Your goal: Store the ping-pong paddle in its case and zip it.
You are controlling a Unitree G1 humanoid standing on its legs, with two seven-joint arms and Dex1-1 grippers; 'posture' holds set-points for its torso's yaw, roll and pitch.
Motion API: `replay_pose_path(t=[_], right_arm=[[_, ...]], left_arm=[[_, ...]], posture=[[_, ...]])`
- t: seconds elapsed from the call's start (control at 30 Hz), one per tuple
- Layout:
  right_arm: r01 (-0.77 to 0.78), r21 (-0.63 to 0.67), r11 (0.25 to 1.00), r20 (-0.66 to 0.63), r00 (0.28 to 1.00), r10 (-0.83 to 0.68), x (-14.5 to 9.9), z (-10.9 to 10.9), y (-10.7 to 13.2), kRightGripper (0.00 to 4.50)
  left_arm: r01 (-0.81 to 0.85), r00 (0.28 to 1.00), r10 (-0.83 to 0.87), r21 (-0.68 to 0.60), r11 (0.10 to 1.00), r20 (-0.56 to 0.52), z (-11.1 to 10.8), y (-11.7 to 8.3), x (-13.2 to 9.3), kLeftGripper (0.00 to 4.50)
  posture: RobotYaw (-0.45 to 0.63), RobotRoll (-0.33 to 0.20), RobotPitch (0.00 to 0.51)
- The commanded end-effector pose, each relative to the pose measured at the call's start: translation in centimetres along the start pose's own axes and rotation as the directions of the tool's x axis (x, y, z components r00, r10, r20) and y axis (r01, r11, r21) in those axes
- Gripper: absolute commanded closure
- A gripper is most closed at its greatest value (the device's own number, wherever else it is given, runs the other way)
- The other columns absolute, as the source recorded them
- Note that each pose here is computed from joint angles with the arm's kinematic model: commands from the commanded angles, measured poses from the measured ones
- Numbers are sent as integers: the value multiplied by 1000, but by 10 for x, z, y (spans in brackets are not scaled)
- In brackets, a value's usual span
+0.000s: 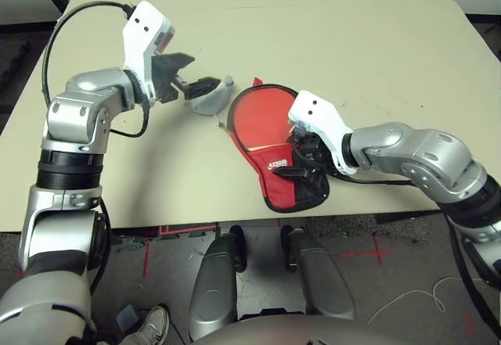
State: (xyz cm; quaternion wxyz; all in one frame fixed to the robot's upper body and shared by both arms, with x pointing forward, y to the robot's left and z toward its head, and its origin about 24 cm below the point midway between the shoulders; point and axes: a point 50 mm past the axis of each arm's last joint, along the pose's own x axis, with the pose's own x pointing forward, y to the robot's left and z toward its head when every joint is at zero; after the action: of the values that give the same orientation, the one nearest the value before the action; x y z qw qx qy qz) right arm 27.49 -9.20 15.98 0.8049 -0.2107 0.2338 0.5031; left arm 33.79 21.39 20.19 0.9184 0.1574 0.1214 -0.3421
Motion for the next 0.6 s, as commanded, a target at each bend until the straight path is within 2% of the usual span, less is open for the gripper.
replay_pose_path(t=[0.03,0.33,0.43,0.6], right_arm=[[-21,41,999,-72,997,23,9,-16,0,25],[-8,48,999,-70,998,11,11,-18,-3,25],[-5,51,999,-70,998,9,11,-18,-3,0],[-3,53,999,-70,998,7,12,-19,-4,0]], left_arm=[[0,998,0,-9,1000,-70,-15,-1,4,0],[28,990,-28,-7,1000,-138,-28,-7,21,0],[30,990,-31,-7,1000,-134,-26,-7,24,517],[33,988,-30,17,999,-153,-24,-5,26,2465]], posture=[[52,0,261],[45,0,258],[42,0,258],[43,0,262]])
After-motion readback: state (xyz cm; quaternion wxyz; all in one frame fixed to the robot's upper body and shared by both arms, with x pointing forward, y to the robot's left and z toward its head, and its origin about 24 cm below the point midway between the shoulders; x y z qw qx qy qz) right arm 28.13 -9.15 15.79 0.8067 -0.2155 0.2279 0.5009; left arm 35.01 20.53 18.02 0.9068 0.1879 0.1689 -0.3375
